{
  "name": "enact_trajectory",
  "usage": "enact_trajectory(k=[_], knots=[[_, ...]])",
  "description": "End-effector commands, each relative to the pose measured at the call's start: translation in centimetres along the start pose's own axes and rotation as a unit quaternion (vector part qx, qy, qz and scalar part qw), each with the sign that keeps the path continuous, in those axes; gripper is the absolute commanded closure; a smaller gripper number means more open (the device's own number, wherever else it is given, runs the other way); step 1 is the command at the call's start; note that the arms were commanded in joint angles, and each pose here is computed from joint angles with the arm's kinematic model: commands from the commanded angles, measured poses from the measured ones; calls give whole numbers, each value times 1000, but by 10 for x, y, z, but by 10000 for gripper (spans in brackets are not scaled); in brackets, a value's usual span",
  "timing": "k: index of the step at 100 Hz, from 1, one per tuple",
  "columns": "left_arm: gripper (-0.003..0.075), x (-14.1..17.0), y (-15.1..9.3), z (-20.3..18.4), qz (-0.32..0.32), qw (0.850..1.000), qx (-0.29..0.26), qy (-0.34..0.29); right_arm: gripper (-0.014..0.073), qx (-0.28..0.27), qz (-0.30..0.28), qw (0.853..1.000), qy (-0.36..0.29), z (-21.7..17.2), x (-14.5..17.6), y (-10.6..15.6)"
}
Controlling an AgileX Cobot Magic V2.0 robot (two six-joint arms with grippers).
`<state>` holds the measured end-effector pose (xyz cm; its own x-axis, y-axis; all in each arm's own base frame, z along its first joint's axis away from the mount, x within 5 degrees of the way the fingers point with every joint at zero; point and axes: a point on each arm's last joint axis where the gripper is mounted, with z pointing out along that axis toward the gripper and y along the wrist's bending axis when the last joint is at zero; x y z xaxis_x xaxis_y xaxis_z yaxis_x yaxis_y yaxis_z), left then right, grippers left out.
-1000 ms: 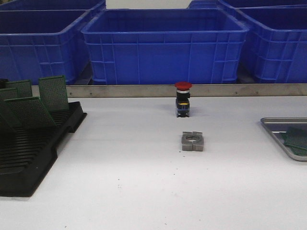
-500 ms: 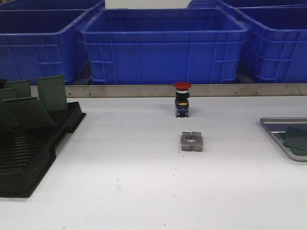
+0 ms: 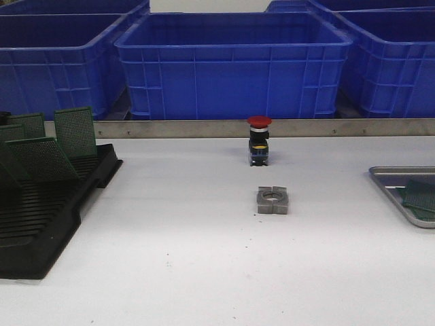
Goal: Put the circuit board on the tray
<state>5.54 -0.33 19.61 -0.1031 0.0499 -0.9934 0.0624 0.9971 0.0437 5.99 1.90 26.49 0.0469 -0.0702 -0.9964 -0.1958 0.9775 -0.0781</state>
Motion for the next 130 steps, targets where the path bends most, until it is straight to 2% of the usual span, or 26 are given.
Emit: enact_trajectory(k=[1,67,99,118,130], knots=[[737,1,0,-1,-4,999,-3,-39,654,17,4,1000,-19,0,-10,-4],[737,1,0,-1,-4,999,-3,-39,654,18,4,1000,-19,0,-11,-4],[737,1,0,-1,-4,999,-3,-39,654,82,4,996,-46,-2,-15,-15],[737,1,0,-1,-4,999,-3,-39,654,137,-59,987,-55,-4,-18,-24],[737,1,0,-1,-4,999,-3,-39,654,142,-44,988,-53,-4,-16,-24]])
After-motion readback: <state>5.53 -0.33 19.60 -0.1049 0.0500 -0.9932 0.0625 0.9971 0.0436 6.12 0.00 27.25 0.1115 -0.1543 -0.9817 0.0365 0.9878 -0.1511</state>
